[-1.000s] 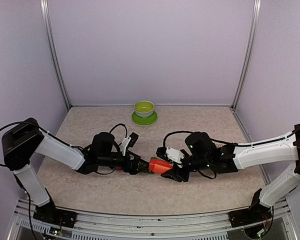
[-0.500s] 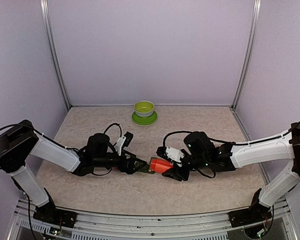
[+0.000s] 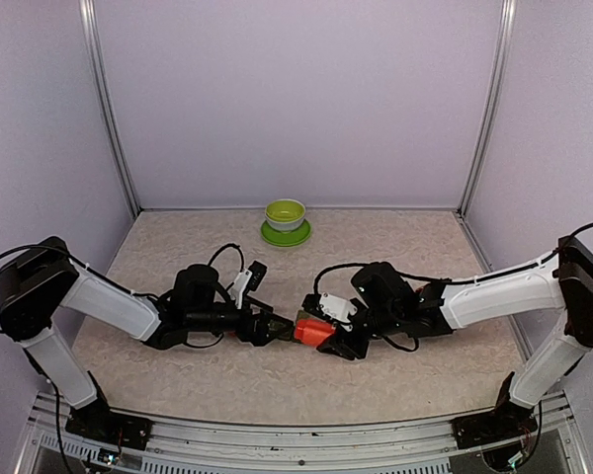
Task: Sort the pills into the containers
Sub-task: Pour the pill into the compartment of the pill container.
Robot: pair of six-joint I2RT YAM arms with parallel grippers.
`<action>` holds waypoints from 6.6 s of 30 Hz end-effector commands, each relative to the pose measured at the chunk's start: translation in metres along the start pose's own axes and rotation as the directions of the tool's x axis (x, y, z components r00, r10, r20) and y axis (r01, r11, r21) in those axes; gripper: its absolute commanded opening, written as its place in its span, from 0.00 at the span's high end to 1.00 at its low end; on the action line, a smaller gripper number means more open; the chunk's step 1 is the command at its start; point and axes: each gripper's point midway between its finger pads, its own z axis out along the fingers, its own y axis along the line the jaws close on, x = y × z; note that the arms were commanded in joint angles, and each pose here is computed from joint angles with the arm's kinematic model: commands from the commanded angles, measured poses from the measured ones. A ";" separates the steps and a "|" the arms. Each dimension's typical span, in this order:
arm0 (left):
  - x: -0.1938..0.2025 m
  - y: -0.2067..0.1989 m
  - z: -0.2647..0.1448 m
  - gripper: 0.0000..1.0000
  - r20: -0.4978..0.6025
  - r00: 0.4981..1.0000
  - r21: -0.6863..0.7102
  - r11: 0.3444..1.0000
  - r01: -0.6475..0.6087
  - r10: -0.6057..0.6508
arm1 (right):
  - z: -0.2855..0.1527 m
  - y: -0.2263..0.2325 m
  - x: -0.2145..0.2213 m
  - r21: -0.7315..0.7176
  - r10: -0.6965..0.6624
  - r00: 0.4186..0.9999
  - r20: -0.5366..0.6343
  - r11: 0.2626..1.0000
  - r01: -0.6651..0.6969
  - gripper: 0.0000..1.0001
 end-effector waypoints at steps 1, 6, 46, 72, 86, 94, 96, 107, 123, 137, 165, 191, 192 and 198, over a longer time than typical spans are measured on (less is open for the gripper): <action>0.000 -0.004 0.011 0.02 -0.016 1.000 -0.002 1.000 -0.022 0.022 | 0.001 -0.009 -0.011 0.023 0.016 1.000 0.011 1.000 -0.017 0.99; 0.002 0.001 0.017 0.02 -0.027 0.999 -0.034 0.999 -0.021 0.020 | 0.002 -0.009 -0.010 0.025 0.019 1.000 0.004 0.999 -0.019 0.99; 0.015 0.027 0.029 0.02 -0.099 0.995 -0.188 0.981 -0.048 0.029 | 0.009 -0.014 -0.015 0.021 0.015 0.996 -0.083 1.000 -0.013 0.99; 0.020 0.037 0.031 0.02 -0.131 0.991 -0.223 0.974 -0.046 0.017 | 0.014 -0.011 -0.020 -0.009 -0.002 0.990 -0.143 1.000 0.000 0.98; 0.022 0.039 0.031 0.03 -0.141 0.990 -0.234 0.971 -0.044 0.011 | 0.019 -0.012 -0.019 -0.005 0.000 0.981 -0.193 1.000 -0.001 0.98; 0.022 0.039 0.031 0.03 -0.144 0.989 -0.233 0.972 -0.043 0.010 | 0.020 -0.013 -0.024 -0.005 0.004 0.975 -0.222 1.000 -0.006 0.98; 0.022 0.039 0.031 0.03 -0.144 0.990 -0.235 0.971 -0.044 0.010 | 0.019 -0.013 -0.025 -0.007 0.005 0.975 -0.222 1.000 -0.007 0.98; 0.020 0.039 0.030 0.03 -0.140 0.990 -0.237 0.970 -0.045 0.012 | 0.017 -0.009 -0.031 -0.025 -0.002 0.969 -0.247 1.000 -0.005 0.97; 0.022 0.039 0.030 0.03 -0.146 0.989 -0.237 0.971 -0.044 0.009 | 0.020 -0.005 -0.033 -0.036 -0.007 0.957 -0.291 0.999 -0.004 0.97; 0.023 0.040 0.031 0.03 -0.149 0.989 -0.238 0.970 -0.044 0.009 | 0.014 -0.003 -0.043 -0.045 -0.015 0.953 -0.302 0.999 0.001 0.95; 0.023 0.042 0.031 0.03 -0.153 0.988 -0.245 0.969 -0.045 0.007 | 0.019 -0.001 -0.053 -0.066 -0.024 0.933 -0.360 0.998 0.001 0.94; 0.021 0.041 0.029 0.03 -0.147 0.989 -0.246 0.968 -0.043 0.007 | 0.019 0.003 -0.062 -0.064 -0.032 0.943 -0.331 0.998 0.011 0.93; 0.020 0.041 0.029 0.03 -0.144 0.990 -0.246 0.968 -0.043 0.008 | 0.017 0.002 -0.066 -0.060 -0.033 0.947 -0.319 0.998 0.014 0.93; 0.020 0.040 0.028 0.03 -0.145 0.989 -0.244 0.969 -0.043 0.008 | 0.017 0.006 -0.065 -0.073 -0.035 0.946 -0.321 0.997 0.013 0.93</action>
